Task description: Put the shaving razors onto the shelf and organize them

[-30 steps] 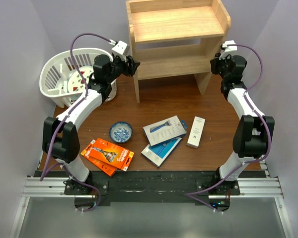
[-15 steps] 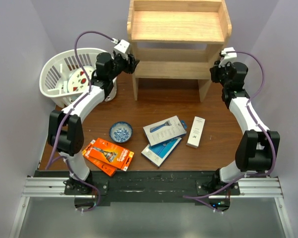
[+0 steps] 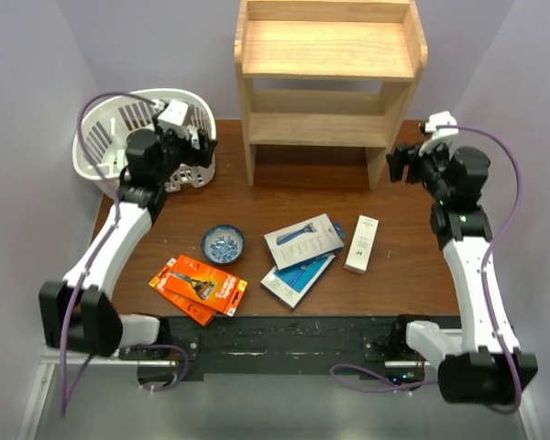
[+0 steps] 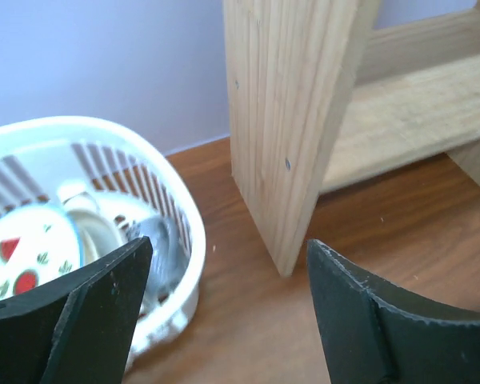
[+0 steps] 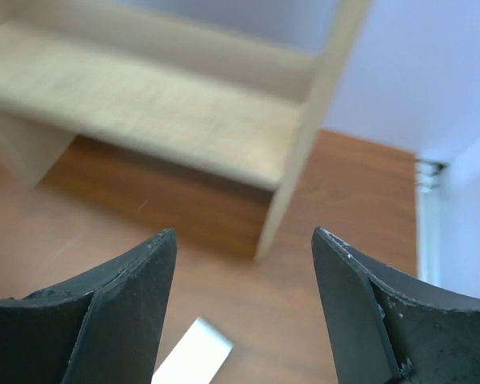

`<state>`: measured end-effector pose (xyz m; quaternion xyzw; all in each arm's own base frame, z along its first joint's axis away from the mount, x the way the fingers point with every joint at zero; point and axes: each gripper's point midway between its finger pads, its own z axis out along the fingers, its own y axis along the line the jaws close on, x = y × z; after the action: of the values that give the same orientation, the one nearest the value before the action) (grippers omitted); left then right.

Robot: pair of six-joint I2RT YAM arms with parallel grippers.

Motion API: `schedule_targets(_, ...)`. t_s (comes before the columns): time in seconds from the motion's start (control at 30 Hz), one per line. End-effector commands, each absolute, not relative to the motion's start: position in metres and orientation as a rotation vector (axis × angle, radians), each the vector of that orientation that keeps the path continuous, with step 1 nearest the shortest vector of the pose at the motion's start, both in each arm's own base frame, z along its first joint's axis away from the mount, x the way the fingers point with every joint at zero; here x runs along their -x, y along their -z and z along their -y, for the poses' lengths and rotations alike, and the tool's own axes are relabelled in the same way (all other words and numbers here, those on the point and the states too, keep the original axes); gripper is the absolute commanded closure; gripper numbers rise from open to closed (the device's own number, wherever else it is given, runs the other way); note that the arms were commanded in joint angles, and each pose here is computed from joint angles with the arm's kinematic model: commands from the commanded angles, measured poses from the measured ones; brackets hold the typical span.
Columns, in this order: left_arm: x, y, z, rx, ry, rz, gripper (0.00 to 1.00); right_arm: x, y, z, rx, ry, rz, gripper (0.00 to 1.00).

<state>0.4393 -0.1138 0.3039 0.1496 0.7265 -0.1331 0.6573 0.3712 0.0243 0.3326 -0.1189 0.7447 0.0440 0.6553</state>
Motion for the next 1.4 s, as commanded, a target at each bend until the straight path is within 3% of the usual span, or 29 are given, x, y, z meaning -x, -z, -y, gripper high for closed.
schedule_targets(0.0,-0.382,-0.261,0.110,-0.294,0.393,-1.787,0.16,-0.304,-0.262,-0.076,0.500,-0.396,-1.871,0.27)
schedule_targets(0.2,-0.325,-0.173,0.107,-0.136,0.516,-2.139,0.17,-0.259,-0.224,-0.145,0.928,-0.571,-1.879,0.24)
schedule_targets(0.37,-0.307,-0.159,0.120,-0.093,0.665,-2.111,0.17,-0.234,-0.182,-0.189,1.328,-0.668,-1.888,0.17)
schedule_targets(0.53,-0.293,-0.162,0.154,-0.213,0.912,-2.032,0.17,-0.258,-0.164,-0.190,1.540,-0.559,-1.819,0.13)
schedule_targets(0.7,-0.293,-0.162,0.172,-0.309,0.937,-2.000,0.17,-0.267,-0.136,-0.180,1.788,-0.502,-1.804,0.03)
schedule_targets(1.13,-0.272,-0.145,0.201,-0.449,1.034,-2.081,0.22,-0.255,-0.089,-0.239,2.050,-0.500,-1.565,0.01)
schedule_targets(1.37,-0.270,-0.136,0.206,-0.448,1.061,-2.100,0.23,-0.321,-0.076,-0.278,1.674,-0.345,-1.729,0.01)
